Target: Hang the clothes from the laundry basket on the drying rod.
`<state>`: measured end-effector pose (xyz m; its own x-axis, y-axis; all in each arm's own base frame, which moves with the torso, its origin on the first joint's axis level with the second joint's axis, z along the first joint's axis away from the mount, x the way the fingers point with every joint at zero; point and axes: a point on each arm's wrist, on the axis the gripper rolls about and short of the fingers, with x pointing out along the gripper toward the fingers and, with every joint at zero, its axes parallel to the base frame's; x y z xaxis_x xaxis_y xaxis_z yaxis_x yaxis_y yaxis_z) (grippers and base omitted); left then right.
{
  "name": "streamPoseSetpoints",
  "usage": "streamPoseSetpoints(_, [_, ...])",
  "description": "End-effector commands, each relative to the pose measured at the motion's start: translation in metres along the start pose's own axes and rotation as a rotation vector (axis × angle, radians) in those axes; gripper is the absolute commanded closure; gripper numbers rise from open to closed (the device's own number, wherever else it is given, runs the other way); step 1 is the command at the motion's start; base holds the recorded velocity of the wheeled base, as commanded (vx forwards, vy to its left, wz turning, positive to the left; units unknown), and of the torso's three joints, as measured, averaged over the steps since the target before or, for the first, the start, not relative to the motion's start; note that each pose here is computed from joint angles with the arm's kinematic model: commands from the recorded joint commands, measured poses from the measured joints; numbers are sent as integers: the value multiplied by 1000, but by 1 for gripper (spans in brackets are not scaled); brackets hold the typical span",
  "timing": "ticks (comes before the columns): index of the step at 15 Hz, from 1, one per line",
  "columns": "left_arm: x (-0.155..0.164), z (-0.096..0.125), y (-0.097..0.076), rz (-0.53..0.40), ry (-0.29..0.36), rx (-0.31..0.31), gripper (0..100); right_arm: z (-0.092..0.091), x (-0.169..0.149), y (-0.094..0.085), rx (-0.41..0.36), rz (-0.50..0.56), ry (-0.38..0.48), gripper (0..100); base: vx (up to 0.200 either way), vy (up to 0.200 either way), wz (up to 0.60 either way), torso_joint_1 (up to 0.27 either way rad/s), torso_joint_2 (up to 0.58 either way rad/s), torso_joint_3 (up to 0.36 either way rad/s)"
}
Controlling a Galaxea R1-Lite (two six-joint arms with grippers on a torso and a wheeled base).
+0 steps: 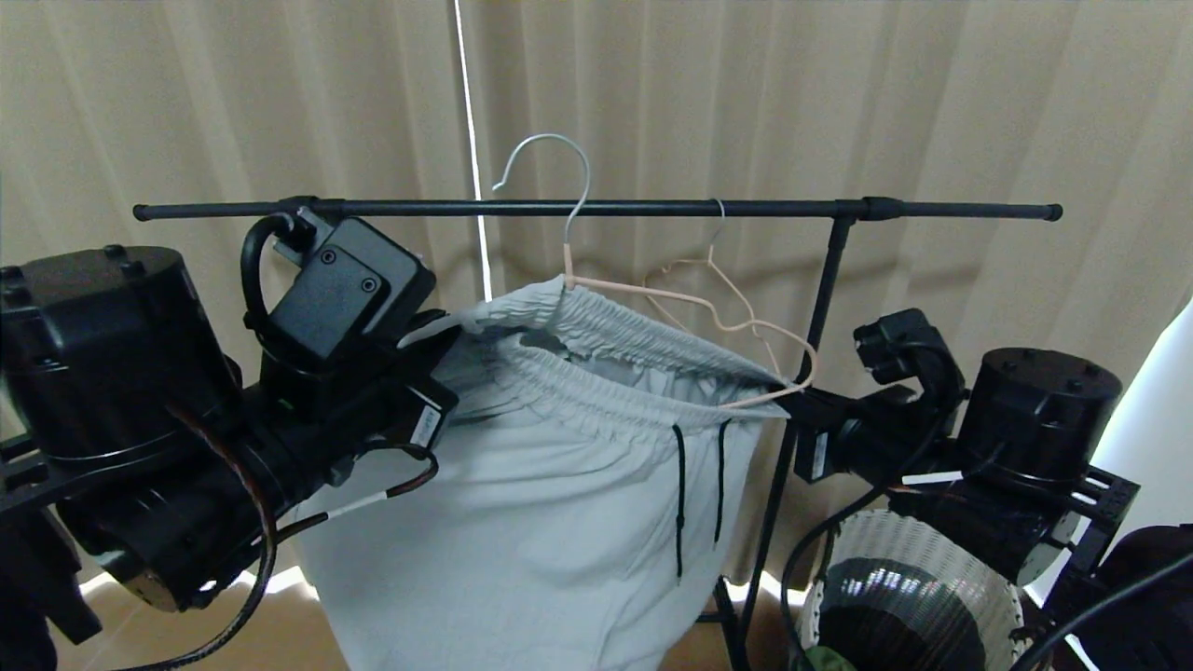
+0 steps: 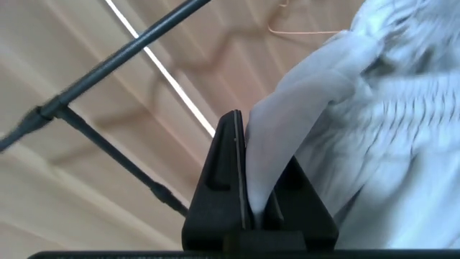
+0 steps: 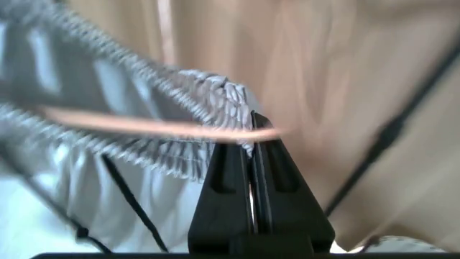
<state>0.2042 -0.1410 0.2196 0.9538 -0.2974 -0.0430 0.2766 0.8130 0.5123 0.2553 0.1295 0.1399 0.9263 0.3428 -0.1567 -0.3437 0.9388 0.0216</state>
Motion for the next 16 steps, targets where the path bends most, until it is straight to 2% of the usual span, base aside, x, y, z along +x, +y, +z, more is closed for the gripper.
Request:
streamPoseSetpoints(1, [2,-5,6,25,21,29,100,11,2,-15,12,-53,-40,100,0,0,0,0,0,0])
streamPoseSetpoints(5, [5,-23,23,93,94,98,100,14,4,-19,15,-63,-51,100,0,0,0,0,0,0])
streamPoseSetpoints(7, [5,-29,26,103,120,128,100,14,4,-19,15,-62,-52,100,0,0,0,0,0,0])
streamPoseSetpoints(13, [0,-45,18,63,172,187,100,21,7,-18,-19,-50,-74,100,0,0,0,0,0,0])
streamPoseSetpoints(14, [-3,-52,14,53,173,217,100,21,6,-14,-38,-12,-73,100,0,0,0,0,0,0])
streamPoseSetpoints(16, [-4,-56,12,54,173,229,100,22,5,-3,-56,30,-79,100,0,0,0,0,0,0])
